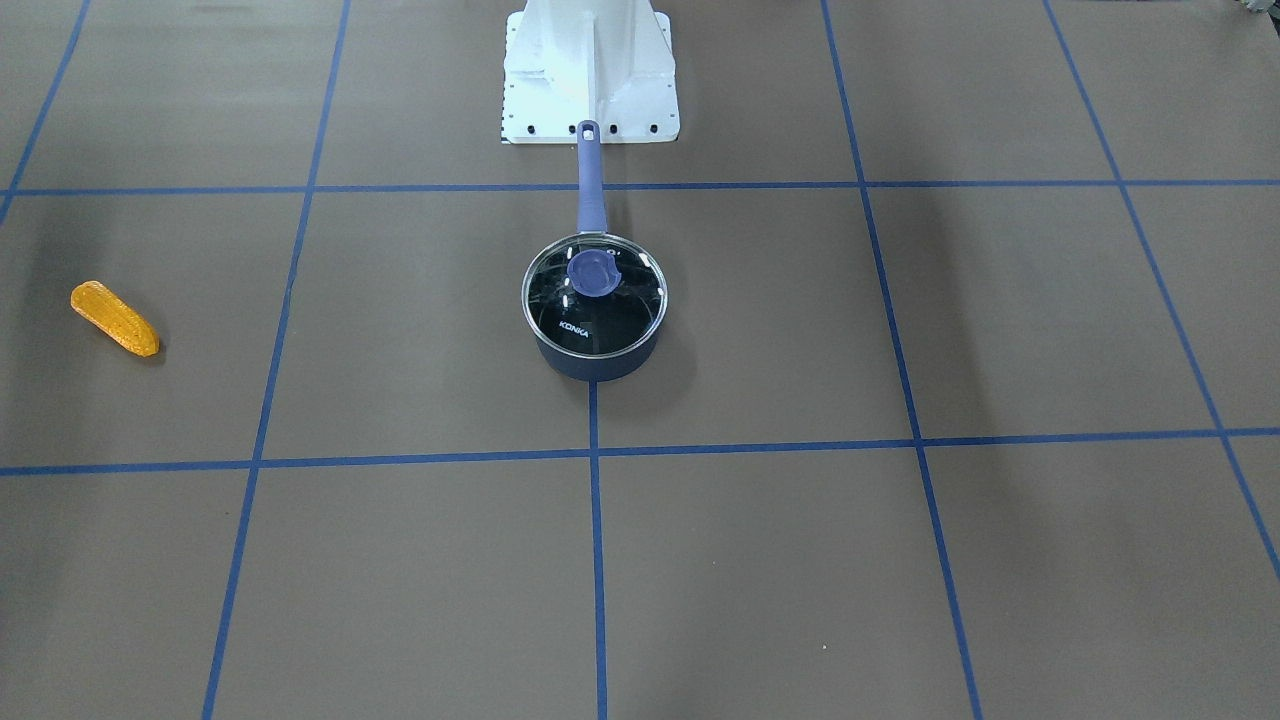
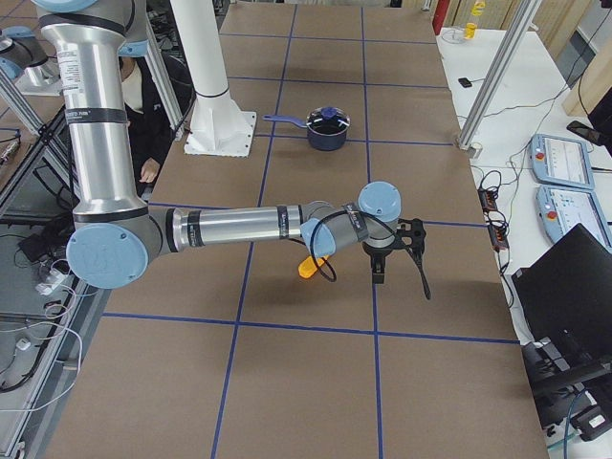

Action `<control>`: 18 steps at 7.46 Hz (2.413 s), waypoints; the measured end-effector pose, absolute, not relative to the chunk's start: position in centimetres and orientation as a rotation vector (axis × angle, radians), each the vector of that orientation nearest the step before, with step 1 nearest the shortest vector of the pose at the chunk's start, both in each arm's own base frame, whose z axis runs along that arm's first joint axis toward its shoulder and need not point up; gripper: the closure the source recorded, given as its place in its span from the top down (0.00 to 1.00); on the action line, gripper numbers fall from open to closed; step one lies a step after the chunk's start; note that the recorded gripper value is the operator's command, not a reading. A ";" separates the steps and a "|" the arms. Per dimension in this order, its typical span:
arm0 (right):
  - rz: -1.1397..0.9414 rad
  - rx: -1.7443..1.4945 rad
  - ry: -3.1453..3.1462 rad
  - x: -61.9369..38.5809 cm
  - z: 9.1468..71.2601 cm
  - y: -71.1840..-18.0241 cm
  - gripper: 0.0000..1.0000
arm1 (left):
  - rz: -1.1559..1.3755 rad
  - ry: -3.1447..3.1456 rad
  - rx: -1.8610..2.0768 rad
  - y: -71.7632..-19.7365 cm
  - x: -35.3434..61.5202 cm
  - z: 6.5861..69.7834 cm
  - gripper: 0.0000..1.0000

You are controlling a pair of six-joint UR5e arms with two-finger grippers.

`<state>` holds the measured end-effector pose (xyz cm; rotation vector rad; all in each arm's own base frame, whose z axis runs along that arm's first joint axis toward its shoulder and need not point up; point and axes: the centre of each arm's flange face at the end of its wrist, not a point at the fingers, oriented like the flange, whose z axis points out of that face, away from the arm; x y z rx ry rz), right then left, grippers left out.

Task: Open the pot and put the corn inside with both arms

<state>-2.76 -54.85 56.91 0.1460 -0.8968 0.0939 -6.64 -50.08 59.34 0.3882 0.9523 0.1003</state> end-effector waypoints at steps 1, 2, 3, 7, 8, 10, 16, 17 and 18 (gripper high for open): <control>0.092 0.146 -0.896 -2.7 57.1 -54.8 1.00 | 0.100 0.953 0.388 -50.1 -6.6 59.4 0.97; 0.087 0.148 -0.897 -2.7 57.1 -54.6 1.00 | 0.101 0.952 0.388 -50.1 -6.6 59.3 0.97; 0.082 0.153 -0.902 -2.7 56.9 -54.6 1.00 | 0.102 0.951 0.389 -50.0 -6.6 59.3 0.97; 0.072 0.163 -0.924 -2.8 56.0 -53.9 1.00 | 0.092 0.963 0.399 -50.0 -6.5 57.8 0.97; 0.056 0.171 -0.928 -3.2 55.4 -53.8 1.00 | 0.061 0.975 0.396 -50.2 -6.4 56.3 0.97; -0.023 0.186 -0.941 -6.3 54.6 -52.5 1.00 | 0.004 1.013 0.374 -51.7 -4.0 51.7 0.97; -0.346 0.227 -0.900 -18.4 56.5 -42.7 1.00 | -0.078 1.086 0.274 -57.8 8.1 35.2 0.96; -0.387 0.223 -0.893 -20.1 56.5 -42.0 1.00 | -0.082 1.056 0.254 -57.6 10.1 31.1 0.97; -0.429 0.221 -0.879 -21.2 56.8 -41.6 1.00 | -0.079 1.014 0.235 -56.6 12.5 27.0 0.97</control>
